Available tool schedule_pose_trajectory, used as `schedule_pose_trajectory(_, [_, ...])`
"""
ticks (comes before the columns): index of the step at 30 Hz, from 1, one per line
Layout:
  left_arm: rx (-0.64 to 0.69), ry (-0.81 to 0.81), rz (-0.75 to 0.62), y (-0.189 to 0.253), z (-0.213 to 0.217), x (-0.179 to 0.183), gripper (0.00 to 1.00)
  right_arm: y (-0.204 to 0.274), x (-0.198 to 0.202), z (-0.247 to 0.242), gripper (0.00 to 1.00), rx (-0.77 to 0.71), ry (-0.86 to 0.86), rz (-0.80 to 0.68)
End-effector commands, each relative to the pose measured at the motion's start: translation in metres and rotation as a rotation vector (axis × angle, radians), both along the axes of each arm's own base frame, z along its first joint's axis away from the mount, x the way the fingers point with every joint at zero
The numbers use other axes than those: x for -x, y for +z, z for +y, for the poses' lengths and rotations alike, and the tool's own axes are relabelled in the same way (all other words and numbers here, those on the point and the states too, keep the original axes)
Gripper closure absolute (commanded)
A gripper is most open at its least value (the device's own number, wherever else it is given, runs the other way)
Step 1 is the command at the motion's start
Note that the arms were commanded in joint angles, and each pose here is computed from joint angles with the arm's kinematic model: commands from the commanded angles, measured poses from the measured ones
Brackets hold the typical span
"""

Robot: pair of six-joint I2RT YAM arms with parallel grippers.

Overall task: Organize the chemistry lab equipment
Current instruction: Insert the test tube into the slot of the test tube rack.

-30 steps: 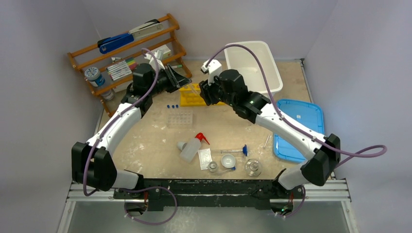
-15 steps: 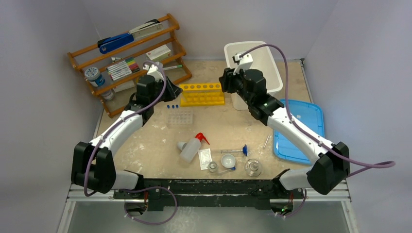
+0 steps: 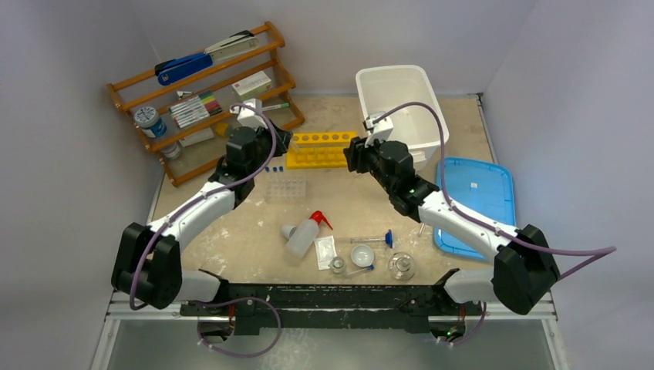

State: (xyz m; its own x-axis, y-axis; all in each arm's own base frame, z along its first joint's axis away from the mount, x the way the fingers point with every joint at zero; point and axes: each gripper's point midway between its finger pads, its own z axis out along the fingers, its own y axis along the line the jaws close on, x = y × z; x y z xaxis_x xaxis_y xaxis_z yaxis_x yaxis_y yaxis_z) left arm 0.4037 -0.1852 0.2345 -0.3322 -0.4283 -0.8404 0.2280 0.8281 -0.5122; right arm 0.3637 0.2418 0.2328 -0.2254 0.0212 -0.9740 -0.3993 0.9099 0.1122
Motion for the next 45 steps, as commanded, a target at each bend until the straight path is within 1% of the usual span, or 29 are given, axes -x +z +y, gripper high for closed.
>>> schedule_pose_trajectory(1, [-0.034,0.079,-0.157,0.019,0.001,-0.022,0.96,0.015,0.001,0.003,0.48,-0.078,0.003,-0.056])
schedule_pose_trajectory(5, [-0.118,0.082,-0.207,0.022,-0.006,-0.034,0.95,0.006,0.007,0.002,0.48,-0.097,0.017,-0.060])
schedule_pose_trajectory(8, [-0.160,0.074,-0.230,0.020,-0.014,-0.043,0.94,-0.004,0.008,0.002,0.48,-0.083,0.025,-0.049])
schedule_pose_trajectory(14, [-0.247,0.073,-0.219,-0.011,-0.023,-0.056,0.93,-0.024,0.007,0.004,0.48,-0.019,0.047,-0.034])
schedule_pose_trajectory(18, [-0.270,0.078,-0.214,-0.021,-0.025,-0.063,0.92,-0.035,0.008,0.007,0.48,-0.003,0.067,-0.021])
schedule_pose_trajectory(24, [-0.294,0.078,-0.222,-0.025,-0.025,-0.067,0.92,-0.046,0.012,0.006,0.48,-0.004,0.069,-0.002])
schedule_pose_trajectory(34, [-0.293,0.067,-0.234,-0.027,-0.032,-0.077,0.92,-0.054,0.010,0.005,0.48,0.026,0.070,0.006])
schedule_pose_trajectory(45, [-0.311,0.044,-0.200,-0.051,-0.038,-0.082,0.92,-0.062,0.009,0.007,0.48,0.039,0.077,0.017])
